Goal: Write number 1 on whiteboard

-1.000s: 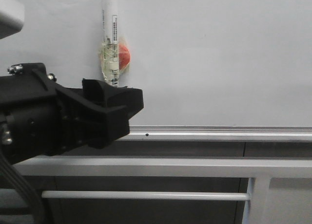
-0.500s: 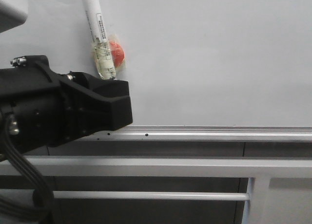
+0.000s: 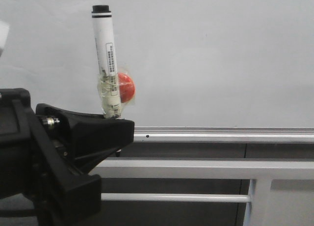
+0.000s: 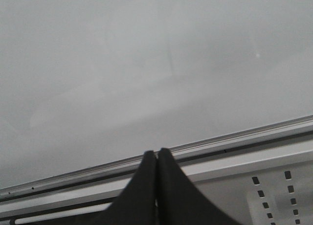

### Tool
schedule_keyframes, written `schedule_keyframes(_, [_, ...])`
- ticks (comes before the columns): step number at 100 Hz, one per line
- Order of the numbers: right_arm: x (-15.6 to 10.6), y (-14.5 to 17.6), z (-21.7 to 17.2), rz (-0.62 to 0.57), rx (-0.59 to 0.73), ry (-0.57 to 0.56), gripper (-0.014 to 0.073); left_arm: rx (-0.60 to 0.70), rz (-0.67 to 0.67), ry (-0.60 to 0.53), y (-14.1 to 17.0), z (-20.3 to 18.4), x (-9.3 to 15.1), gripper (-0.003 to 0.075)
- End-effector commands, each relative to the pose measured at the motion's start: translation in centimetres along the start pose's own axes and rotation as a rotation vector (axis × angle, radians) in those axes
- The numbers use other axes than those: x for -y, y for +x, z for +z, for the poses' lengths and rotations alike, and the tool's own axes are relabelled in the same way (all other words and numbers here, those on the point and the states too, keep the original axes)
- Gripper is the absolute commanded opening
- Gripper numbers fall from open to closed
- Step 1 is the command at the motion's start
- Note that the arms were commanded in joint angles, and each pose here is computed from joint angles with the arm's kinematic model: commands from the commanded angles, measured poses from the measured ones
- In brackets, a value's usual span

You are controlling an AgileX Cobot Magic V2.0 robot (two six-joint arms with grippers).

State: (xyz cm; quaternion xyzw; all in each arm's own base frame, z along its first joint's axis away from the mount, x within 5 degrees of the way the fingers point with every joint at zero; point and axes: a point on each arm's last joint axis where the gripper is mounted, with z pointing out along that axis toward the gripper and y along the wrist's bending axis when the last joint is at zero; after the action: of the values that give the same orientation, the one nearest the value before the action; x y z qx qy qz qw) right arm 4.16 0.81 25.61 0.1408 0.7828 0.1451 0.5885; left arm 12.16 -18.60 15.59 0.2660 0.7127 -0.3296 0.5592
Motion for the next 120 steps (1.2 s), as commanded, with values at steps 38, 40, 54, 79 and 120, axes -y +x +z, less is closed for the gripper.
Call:
schedule_keyframes(38, [-1.3,-1.2,-0.3,0.056,0.037,-0.105,-0.0064,0.173,0.117,0.114,-3.4,-0.5,1.5,-0.0020])
schedule_keyframes(40, [-1.4,-1.1,-0.3,0.024,0.023,-0.129,-0.0064,0.151,0.127,0.127,-3.4,-0.3,1.7,-0.0020])
schedule_keyframes(54, [-2.6,-0.6,-0.7,-0.173,-0.013,-0.304,-0.0064,0.031,0.227,0.231,-4.2,0.6,3.1,-0.0020])
schedule_keyframes(79, [-4.1,-0.5,-1.9,-0.486,-0.091,-0.592,-0.0062,-0.327,0.487,0.222,-7.6,2.1,3.9,-0.0020])
schedule_keyframes(120, [-6.8,-2.5,-1.2,-0.455,-0.241,-0.745,0.0448,-0.493,0.785,0.157,-10.8,2.2,4.4,-0.0020])
